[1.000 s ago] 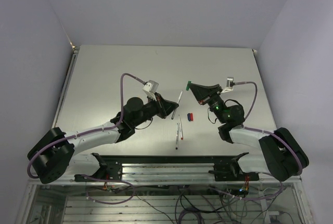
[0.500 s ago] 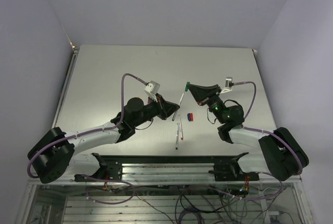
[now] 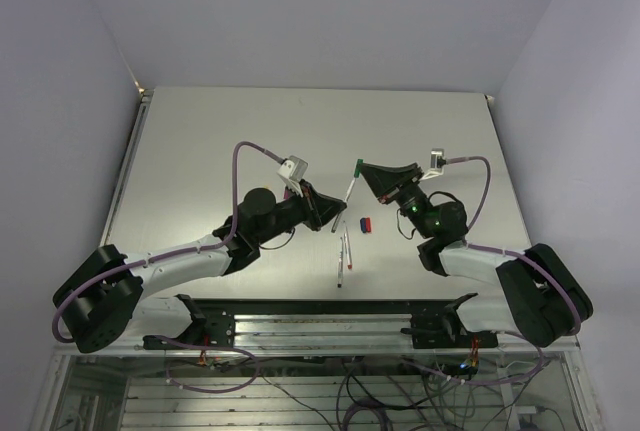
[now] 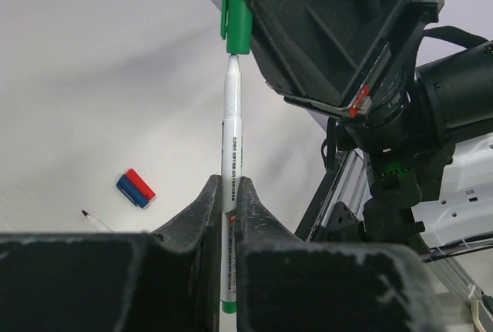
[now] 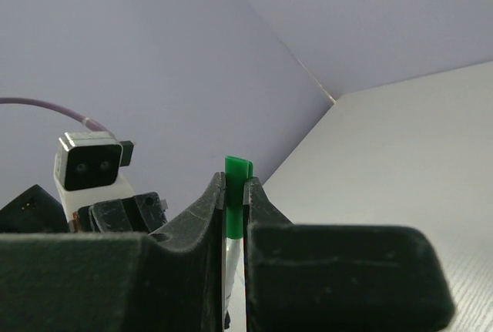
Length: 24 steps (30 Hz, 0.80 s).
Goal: Insert the pens into the pen caps
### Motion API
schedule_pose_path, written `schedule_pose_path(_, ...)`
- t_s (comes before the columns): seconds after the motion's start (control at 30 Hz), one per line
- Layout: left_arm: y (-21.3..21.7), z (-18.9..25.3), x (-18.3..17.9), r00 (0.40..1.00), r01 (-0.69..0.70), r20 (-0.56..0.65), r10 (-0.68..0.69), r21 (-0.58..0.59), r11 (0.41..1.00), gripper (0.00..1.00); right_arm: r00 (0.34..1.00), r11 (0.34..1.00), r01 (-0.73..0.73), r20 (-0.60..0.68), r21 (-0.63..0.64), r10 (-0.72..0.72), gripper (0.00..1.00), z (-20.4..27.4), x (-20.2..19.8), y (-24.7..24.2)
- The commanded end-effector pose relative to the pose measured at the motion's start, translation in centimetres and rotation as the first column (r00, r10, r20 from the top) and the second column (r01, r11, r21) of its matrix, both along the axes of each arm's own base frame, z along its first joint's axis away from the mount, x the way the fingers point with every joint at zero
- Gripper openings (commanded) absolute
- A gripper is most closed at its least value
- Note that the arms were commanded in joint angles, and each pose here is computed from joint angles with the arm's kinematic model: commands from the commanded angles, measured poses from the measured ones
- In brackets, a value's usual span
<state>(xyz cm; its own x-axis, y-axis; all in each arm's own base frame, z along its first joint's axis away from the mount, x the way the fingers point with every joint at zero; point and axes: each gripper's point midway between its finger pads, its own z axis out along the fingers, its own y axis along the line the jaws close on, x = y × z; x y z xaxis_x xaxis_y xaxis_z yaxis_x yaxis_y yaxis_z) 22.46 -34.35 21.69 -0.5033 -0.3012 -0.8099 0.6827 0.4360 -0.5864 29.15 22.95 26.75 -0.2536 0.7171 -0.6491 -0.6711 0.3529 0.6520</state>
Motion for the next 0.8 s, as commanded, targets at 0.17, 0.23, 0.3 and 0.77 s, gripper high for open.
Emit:
schedule_pose_path(0.17, -0.3, 2.9, -0.2, 0.997, 0.016, 0.076, -0.011, -0.066, 0.998, 0.07, 1.0, 1.0, -0.002, 0.016, -0.014, 0.002, 0.0, 0.2, 0.3, 0.4)
schedule_pose_path(0.23, -0.3, 2.9, -0.1, 0.997, 0.014, 0.076, -0.009, -0.067, 0.998, 0.07, 1.0, 1.0, -0.008, 0.016, -0.011, 0.008, 0.0, 0.2, 0.2, 0.5)
schedule_pose_path(0.3, -0.3, 2.8, 0.0, 0.997, 0.01, 0.076, -0.005, -0.067, 0.998, 0.07, 1.0, 1.0, -0.016, 0.017, -0.004, 0.016, 0.0, 0.3, 0.2, 0.5)
schedule_pose_path(0.77, -0.1, 2.8, 1.0, 0.996, -0.043, 0.08, 0.051, -0.099, 0.994, 0.07, 0.988, 0.986, -0.154, 0.0, 0.065, 0.155, 0.0, 0.2, -2.1, 2.9)
